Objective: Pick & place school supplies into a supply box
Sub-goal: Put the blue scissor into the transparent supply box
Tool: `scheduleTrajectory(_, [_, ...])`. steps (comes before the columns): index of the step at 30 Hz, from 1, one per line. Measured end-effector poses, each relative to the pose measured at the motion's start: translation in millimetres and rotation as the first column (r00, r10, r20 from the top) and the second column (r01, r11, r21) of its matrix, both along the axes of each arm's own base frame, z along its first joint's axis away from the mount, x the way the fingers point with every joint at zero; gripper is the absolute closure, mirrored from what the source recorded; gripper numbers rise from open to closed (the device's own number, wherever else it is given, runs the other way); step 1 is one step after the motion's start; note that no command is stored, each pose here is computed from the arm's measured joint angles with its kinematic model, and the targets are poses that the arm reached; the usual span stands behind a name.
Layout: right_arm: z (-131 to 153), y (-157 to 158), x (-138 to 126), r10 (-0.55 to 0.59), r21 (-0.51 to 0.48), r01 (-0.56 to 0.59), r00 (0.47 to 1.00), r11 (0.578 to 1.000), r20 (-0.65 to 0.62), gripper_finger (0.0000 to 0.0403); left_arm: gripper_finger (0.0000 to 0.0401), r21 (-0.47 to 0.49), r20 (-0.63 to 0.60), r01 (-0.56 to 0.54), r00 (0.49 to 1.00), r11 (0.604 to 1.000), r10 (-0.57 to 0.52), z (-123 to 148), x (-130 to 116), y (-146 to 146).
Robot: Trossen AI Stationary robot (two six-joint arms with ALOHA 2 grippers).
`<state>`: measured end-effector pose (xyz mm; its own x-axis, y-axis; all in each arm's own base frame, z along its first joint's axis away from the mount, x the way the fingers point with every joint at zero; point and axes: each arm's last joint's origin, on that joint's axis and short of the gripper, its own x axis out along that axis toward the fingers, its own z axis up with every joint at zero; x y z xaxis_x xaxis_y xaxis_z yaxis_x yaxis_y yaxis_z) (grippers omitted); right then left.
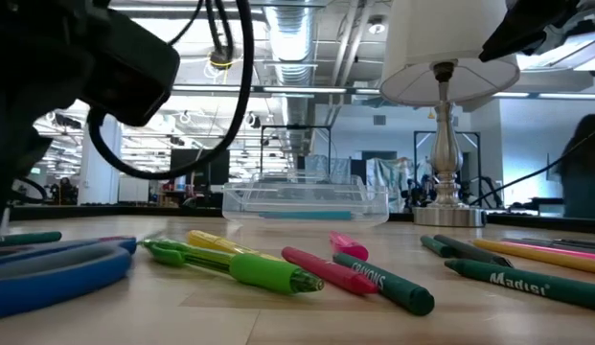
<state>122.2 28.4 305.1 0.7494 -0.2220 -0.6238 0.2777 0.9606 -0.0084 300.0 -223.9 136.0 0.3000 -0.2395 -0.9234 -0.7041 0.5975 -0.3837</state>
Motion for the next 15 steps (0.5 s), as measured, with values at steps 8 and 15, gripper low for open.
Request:
scheduleTrajectory(8, [1, -1, -2, 0.0, 0.003, 0.0, 1.0, 1.0, 0.01, 0.0285, 0.0277, 0.029, -0.088, 0.021, 0.996, 0.999, -0.019, -6, 1, -1])
scheduleTrajectory(15, [1, -1, -3, 0.0, 0.001, 0.0, 1.0, 1.0, 0.006, 0.0285, 0.0277, 0.034, -0.179, 0.227, 0.96, 0.973, -0.217, -7, -11, -1])
